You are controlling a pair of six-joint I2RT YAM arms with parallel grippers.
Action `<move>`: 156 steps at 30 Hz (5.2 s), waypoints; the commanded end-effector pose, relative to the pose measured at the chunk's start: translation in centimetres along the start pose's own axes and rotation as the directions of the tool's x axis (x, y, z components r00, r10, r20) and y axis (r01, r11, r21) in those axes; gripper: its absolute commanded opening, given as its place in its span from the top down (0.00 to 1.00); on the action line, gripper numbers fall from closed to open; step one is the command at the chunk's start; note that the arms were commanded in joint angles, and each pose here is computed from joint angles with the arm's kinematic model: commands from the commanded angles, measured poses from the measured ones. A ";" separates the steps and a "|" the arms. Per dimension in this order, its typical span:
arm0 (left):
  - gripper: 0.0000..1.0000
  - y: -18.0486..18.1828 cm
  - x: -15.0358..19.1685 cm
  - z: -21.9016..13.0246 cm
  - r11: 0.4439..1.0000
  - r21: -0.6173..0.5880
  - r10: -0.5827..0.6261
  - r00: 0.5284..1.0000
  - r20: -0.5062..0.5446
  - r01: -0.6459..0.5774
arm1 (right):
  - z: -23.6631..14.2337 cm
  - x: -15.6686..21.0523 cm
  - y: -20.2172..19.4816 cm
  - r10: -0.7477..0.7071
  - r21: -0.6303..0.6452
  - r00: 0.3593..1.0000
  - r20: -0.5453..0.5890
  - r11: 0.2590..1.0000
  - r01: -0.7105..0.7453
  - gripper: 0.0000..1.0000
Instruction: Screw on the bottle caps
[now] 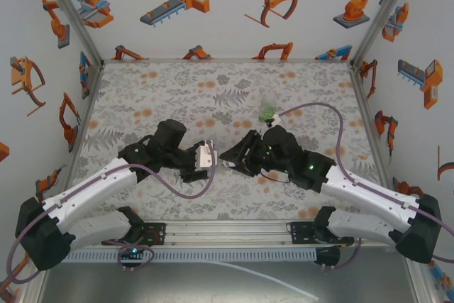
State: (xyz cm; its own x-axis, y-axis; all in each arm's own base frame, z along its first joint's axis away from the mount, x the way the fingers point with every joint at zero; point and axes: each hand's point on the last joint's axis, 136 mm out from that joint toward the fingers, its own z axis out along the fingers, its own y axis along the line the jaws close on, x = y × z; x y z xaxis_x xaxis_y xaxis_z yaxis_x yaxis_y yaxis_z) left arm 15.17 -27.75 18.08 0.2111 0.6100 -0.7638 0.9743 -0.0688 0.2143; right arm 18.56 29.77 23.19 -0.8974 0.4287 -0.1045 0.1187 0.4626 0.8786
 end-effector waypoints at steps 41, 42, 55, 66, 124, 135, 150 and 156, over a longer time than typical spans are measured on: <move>1.00 -1.1 -2.7 -0.5 0.995 0.077 0.053 0.991 0.121 -0.063 | -8.5 5.2 7.0 -0.935 -0.250 -0.184 0.304 -0.265 0.931 0.44; 1.00 -1.2 -2.8 -0.5 0.995 0.079 0.054 0.991 0.123 -0.064 | -8.2 5.3 6.8 -0.926 -0.247 -0.208 0.314 -0.292 0.924 0.43; 1.00 -1.3 -2.8 -0.4 0.994 0.096 0.049 0.991 0.123 -0.061 | -6.4 5.7 6.4 -0.901 -0.250 -0.248 0.356 -0.347 0.904 0.53; 1.00 -1.4 -2.9 -0.5 0.994 0.095 0.048 0.991 0.124 -0.060 | -5.8 5.8 5.7 -0.913 -0.268 -0.234 0.334 -0.330 0.905 0.69; 1.00 -1.1 -3.3 -0.5 0.995 0.093 0.034 0.991 0.126 -0.046 | -3.7 -1.0 5.7 -0.418 0.035 0.906 0.061 0.908 0.417 0.29; 1.00 -1.2 -3.2 -0.4 0.994 0.099 0.036 0.991 0.127 -0.048 | -6.7 2.8 10.6 -0.973 -0.181 0.217 0.076 0.200 0.963 0.34; 1.00 -1.4 -3.1 -0.4 0.993 0.105 0.038 0.991 0.125 -0.051 | -6.1 7.7 6.7 -0.894 -0.341 -0.386 0.228 -0.445 0.828 0.45; 1.00 -1.3 -3.1 -0.4 0.993 0.105 0.040 0.991 0.124 -0.053 | -5.2 7.4 6.1 -0.897 -0.327 -0.392 0.205 -0.440 0.836 0.55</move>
State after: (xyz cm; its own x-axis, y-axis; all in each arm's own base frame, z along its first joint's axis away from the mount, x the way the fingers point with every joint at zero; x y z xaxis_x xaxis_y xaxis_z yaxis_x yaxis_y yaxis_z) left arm 13.37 -28.80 18.92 0.2276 0.5457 -0.8065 0.9728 -0.1640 0.1635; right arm 10.55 31.31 30.22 0.2892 -0.4460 -0.8470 -0.9554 -0.0796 -0.2843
